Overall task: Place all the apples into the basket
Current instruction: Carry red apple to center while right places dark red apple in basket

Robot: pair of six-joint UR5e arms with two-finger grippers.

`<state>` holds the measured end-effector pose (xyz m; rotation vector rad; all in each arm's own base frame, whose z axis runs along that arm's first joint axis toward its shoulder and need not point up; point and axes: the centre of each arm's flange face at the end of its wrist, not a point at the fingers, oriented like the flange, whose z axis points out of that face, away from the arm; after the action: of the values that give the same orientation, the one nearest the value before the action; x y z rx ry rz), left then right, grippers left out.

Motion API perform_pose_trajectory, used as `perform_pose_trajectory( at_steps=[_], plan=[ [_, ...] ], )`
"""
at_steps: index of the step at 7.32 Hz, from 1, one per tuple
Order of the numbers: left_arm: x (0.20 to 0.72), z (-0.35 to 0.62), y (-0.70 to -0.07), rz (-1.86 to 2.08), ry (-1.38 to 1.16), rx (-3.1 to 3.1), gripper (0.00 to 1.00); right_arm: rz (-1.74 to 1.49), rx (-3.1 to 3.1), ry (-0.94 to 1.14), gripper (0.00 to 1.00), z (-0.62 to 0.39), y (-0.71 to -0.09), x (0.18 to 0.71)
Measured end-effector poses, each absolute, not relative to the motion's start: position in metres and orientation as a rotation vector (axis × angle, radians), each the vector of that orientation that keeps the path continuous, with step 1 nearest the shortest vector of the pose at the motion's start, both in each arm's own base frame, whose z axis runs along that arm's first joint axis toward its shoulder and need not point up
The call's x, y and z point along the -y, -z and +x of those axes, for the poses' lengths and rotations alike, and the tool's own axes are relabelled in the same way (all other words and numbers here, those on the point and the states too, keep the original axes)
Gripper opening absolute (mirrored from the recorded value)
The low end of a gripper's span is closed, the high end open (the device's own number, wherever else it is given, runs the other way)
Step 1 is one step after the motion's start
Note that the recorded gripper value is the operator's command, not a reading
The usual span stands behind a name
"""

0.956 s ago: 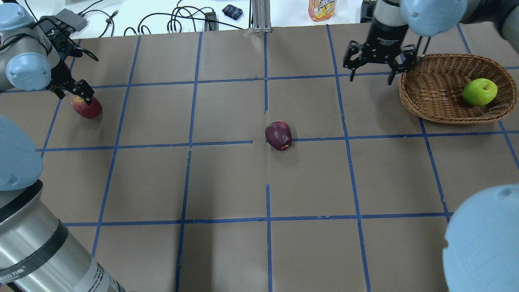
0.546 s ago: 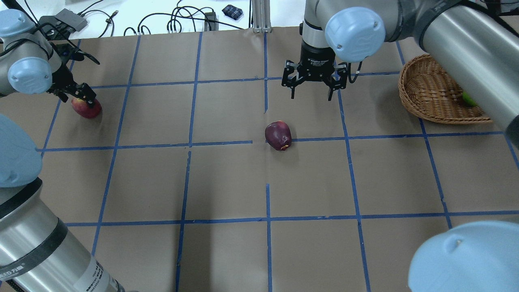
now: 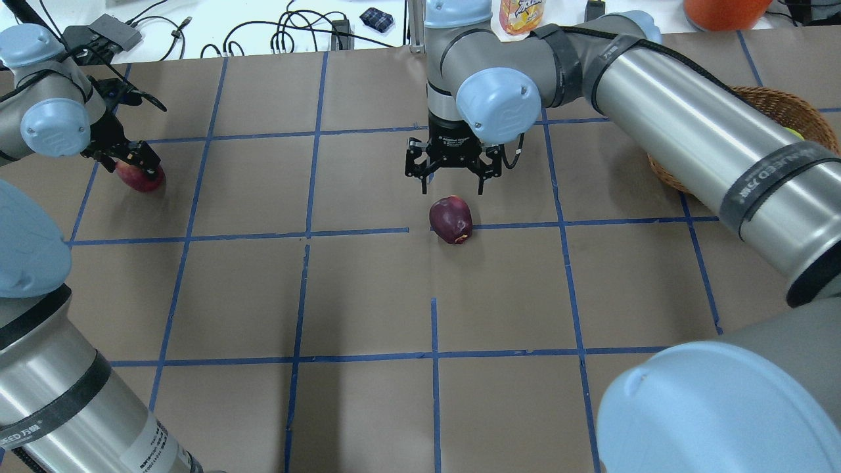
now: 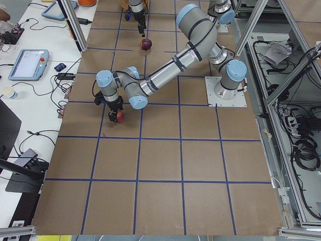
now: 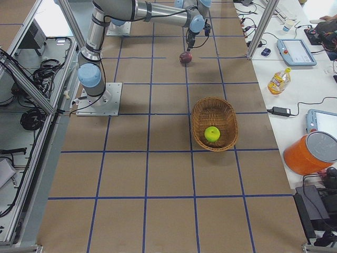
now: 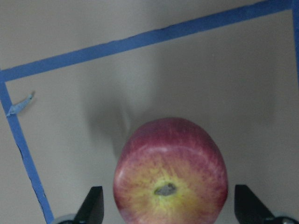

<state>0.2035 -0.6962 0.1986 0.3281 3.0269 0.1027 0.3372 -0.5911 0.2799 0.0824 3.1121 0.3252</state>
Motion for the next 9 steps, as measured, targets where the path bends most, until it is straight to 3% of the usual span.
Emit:
perform_pose_trajectory(
  at_steps=[1, 2, 7, 8, 9],
  plan=[
    [0.696, 0.204, -0.197, 0.327, -0.105, -3.028, 0.45, 0.070, -3.113, -0.354, 1.00, 0.346, -0.267, 0.589],
    [0.697, 0.204, -0.198, 0.327, -0.105, -3.027, 0.31, 0.058, -3.114, -0.370, 1.00, 0.350, -0.258, 0.589],
    [0.686, 0.160, -0.238, 0.281, -0.100, -3.040, 0.30, 0.049, -3.177, -0.303, 1.00, 0.350, -0.204, 0.601],
    [0.668, 0.127, -0.252, 0.231, -0.108, -3.058, 0.31, 0.052, -3.177, -0.297, 0.87, 0.349, -0.192, 0.601],
    [0.643, 0.090, -0.263, 0.151, -0.113, -3.078, 0.31, 0.056, -3.179, -0.313, 0.52, 0.346, -0.183, 0.597]
  ],
)
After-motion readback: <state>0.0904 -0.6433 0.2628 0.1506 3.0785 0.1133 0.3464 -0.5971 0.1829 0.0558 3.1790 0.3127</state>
